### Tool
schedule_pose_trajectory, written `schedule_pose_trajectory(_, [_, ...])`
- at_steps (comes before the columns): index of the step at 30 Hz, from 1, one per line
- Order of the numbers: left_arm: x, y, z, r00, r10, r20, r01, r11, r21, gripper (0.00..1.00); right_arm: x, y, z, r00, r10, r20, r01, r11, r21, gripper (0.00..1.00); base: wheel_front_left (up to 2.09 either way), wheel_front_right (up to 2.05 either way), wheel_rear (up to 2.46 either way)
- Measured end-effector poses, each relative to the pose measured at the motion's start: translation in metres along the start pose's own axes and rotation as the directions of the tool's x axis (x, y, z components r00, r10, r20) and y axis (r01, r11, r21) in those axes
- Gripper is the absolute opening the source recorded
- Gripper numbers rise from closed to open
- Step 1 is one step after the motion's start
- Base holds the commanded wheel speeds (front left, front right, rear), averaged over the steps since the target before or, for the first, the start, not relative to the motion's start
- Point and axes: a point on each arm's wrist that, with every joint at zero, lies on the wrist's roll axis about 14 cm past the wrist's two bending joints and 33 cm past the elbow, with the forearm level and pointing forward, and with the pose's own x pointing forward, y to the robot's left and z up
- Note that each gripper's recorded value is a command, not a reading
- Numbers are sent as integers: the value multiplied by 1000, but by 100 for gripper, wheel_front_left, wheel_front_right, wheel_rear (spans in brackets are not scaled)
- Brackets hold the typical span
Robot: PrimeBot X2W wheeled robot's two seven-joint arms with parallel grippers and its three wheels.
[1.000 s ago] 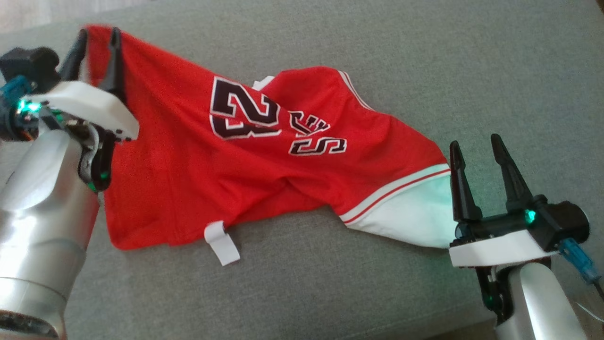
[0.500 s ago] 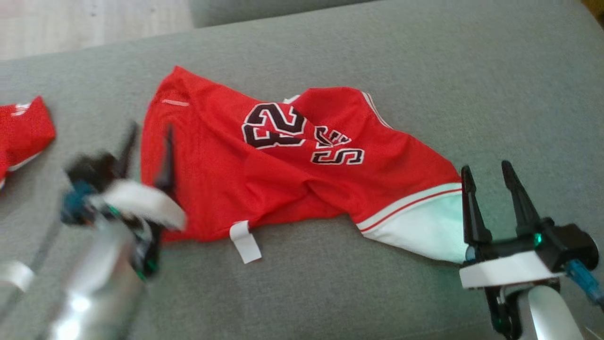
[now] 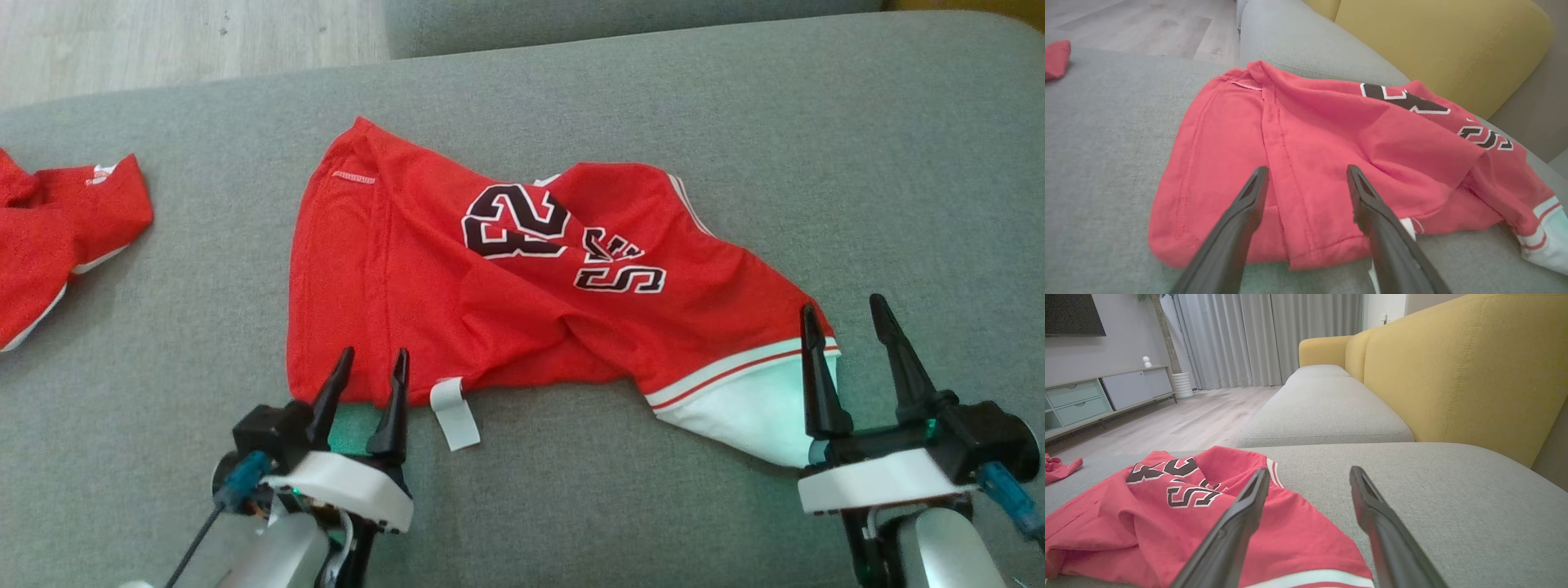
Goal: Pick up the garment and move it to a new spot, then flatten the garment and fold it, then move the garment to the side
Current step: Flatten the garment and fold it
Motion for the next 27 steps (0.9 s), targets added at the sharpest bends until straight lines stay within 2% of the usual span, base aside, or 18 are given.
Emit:
schedule_pose_trajectory(9, [-1, 4, -37, 992, 16, -126, -19, 1000, -23, 100, -1, -3, -6, 1000, -9, -19, 9, 1000, -5, 100, 0, 0, 0])
schedule_pose_trajectory(17, [5, -1, -41, 991, -4, -135, -1, 999, -36, 100, -3, -8, -10, 999, -25, -31, 24, 1000, -7, 100, 0, 0, 0])
schedule_pose_trajectory(20, [6, -3, -41, 991, -9, -135, 4, 999, -36, 71, -4, -9, -9, 999, -29, -28, 29, 1000, -8, 100, 0, 0, 0])
schedule_pose_trajectory(26, [4, -9, -40, 991, -25, -130, 21, 999, -32, 61, -4, -10, -7, 999, -31, -24, 31, 999, -9, 100, 0, 0, 0])
schedule_pose_trajectory(27, [4, -11, -40, 991, -30, -129, 26, 999, -31, 55, -4, -10, -7, 999, -31, -24, 31, 999, -9, 100, 0, 0, 0])
